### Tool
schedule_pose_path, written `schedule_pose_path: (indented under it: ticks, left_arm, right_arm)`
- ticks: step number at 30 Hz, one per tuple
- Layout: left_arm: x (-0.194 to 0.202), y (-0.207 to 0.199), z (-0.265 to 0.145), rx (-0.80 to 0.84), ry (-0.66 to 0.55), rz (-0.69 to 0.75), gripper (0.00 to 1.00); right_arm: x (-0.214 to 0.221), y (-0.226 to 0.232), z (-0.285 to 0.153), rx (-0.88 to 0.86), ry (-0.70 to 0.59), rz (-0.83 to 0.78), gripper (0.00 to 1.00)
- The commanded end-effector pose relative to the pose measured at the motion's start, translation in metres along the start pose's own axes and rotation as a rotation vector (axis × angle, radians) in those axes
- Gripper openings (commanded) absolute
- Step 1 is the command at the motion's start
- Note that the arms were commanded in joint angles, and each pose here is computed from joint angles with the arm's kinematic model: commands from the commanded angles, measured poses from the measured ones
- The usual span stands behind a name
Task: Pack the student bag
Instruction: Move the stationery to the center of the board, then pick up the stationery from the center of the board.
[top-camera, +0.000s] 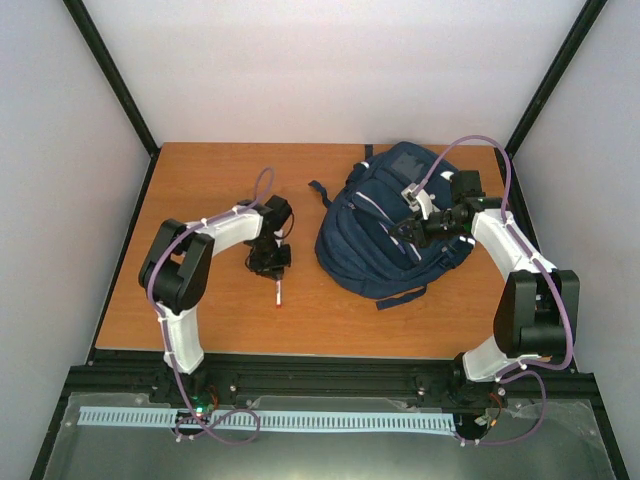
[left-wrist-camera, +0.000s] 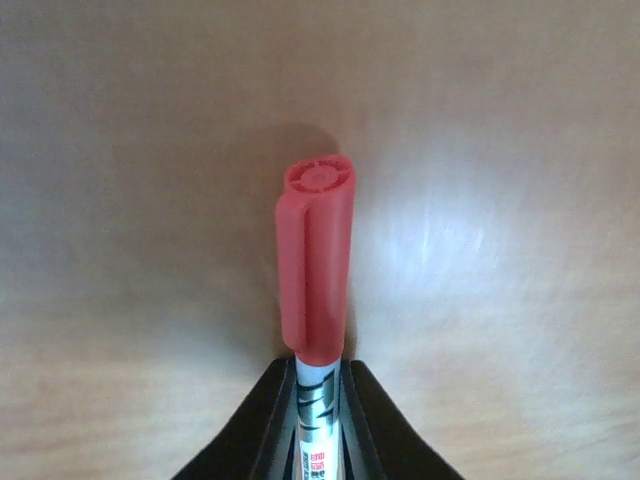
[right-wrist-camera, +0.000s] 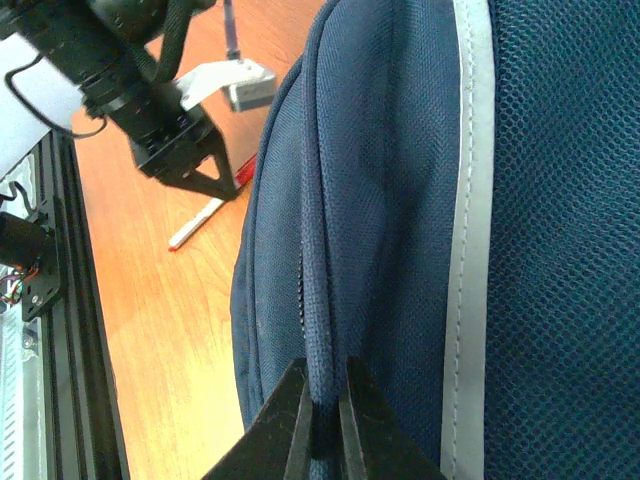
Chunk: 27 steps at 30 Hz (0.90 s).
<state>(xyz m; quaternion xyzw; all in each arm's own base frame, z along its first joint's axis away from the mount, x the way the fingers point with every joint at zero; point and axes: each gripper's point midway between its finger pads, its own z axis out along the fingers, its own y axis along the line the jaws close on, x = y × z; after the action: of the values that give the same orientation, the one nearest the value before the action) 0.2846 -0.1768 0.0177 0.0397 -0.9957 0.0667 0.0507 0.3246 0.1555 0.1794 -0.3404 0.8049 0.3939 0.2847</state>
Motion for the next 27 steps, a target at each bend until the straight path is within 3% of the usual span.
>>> schedule_pose_path:
  ticks: [1,4,8,19,27]
  left_arm:
    - [0.042,0.017,-0.002,-0.135,0.042,0.138,0.15]
    - [0.052,0.018,-0.007,-0.139,0.028,0.151,0.27]
    - [0.057,0.024,-0.021,-0.143,-0.012,0.132,0.32]
    - [0.064,0.011,-0.019,-0.048,-0.006,0.130,0.33]
    - [0.054,0.012,-0.004,-0.087,0.010,0.127,0.31]
  right_arm:
    - [-0.014,0.021,-0.007,-0.070,-0.055,-0.030,0.03]
    - [-0.015,0.022,-0.007,-0.070,-0.057,-0.033,0.03]
    - [-0.015,0.023,-0.008,-0.069,-0.060,-0.033,0.03]
    - [-0.016,0.024,-0.009,-0.071,-0.064,-0.032,0.03]
    - [-0.016,0.024,-0.010,-0.062,-0.063,-0.040,0.03]
